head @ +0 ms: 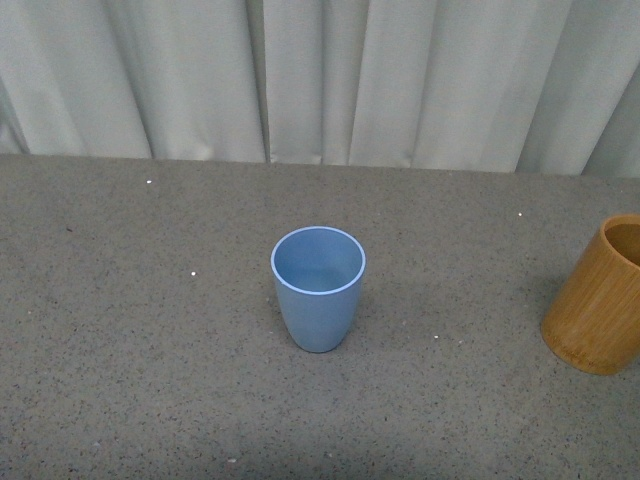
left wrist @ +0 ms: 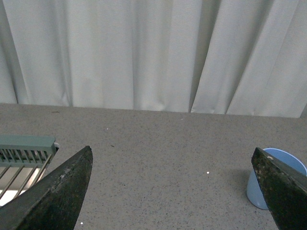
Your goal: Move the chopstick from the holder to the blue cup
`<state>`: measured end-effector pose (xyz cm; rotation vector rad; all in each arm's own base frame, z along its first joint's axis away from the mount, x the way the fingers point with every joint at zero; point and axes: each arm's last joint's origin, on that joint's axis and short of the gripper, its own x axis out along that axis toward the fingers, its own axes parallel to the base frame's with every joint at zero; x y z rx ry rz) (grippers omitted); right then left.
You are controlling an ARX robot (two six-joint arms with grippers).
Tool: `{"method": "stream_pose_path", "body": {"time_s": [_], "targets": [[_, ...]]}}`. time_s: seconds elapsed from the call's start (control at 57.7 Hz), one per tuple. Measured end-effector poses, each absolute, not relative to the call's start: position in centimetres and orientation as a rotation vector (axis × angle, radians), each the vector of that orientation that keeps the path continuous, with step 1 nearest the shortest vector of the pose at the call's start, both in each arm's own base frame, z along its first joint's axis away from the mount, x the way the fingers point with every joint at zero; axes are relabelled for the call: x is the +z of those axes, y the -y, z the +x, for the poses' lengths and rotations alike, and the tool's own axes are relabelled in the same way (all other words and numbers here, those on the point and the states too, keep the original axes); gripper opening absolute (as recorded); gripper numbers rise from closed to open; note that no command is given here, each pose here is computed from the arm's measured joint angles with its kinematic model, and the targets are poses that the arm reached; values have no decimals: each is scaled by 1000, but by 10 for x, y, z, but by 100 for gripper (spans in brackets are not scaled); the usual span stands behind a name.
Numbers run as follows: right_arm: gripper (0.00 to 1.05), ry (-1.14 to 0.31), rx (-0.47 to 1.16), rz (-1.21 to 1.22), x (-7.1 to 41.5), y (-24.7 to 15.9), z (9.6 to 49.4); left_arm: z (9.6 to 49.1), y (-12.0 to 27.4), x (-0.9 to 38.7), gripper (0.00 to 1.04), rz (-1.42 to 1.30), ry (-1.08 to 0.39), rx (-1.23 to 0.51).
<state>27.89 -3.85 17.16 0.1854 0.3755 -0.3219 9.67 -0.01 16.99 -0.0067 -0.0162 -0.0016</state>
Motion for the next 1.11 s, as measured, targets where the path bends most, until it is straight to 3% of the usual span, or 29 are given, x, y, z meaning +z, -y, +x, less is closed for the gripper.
{"method": "stream_pose_path", "body": {"time_s": [0.312,1.108], "targets": [[95,-438,-361,187,143,24,292,97,0,170,98,-7,16,-1],[92,-446,-432,157,126,14,337,97,0,170,98,-7,16,-1]]}}
